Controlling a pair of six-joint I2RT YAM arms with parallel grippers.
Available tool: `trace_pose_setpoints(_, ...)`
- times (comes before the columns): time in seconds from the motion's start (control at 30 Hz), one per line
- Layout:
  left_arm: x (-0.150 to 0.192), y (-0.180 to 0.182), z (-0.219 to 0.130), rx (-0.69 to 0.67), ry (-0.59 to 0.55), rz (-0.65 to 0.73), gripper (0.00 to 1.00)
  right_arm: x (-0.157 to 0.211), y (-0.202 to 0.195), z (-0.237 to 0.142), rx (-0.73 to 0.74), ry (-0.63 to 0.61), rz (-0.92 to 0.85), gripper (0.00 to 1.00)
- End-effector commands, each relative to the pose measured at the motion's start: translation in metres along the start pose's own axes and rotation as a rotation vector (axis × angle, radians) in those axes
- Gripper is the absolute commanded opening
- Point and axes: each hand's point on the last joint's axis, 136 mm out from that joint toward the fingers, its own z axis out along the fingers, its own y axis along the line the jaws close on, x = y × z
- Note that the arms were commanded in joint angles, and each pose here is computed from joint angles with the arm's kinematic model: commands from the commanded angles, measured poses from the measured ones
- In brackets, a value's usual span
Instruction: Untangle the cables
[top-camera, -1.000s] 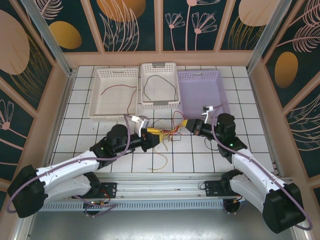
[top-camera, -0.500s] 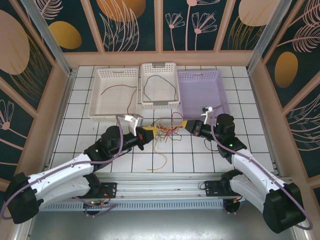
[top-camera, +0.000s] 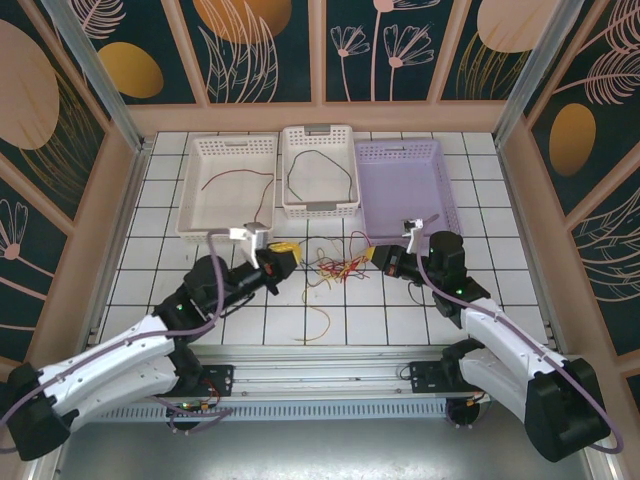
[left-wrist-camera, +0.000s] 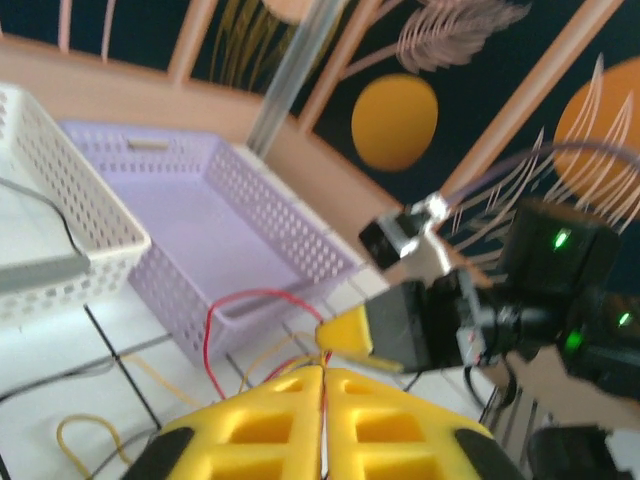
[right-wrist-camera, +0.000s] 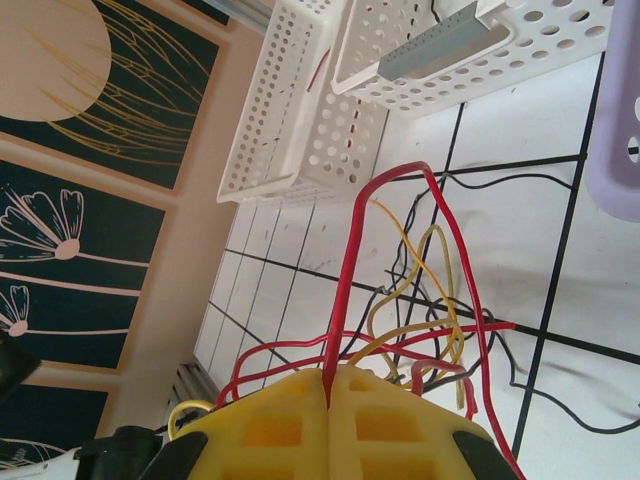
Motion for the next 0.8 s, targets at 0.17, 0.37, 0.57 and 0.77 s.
trace_pose_setpoints(0.17,0.04,-0.013,0.01,0.111,0.183,-0.038,0.56,-0.01,0.013,-0.001,-0.034,-0.03,-0.046,0.0)
trace_pose_setpoints(0.37,0.063,-0.02,0.014,0.179,0.279,-0.083,0.62,-0.015,0.017,-0.002,-0.041,-0.049,-0.051,0.0)
trace_pose_setpoints(0.57,0.08,-0.018,0.017,0.197,0.33,-0.125,0.62,-0.02,0.021,-0.004,-0.046,-0.074,-0.063,0.0)
trace_pose_setpoints(0.77,0.086,-0.011,0.021,0.164,0.352,-0.128,0.62,-0.02,0.024,-0.005,-0.058,-0.081,-0.071,0.0)
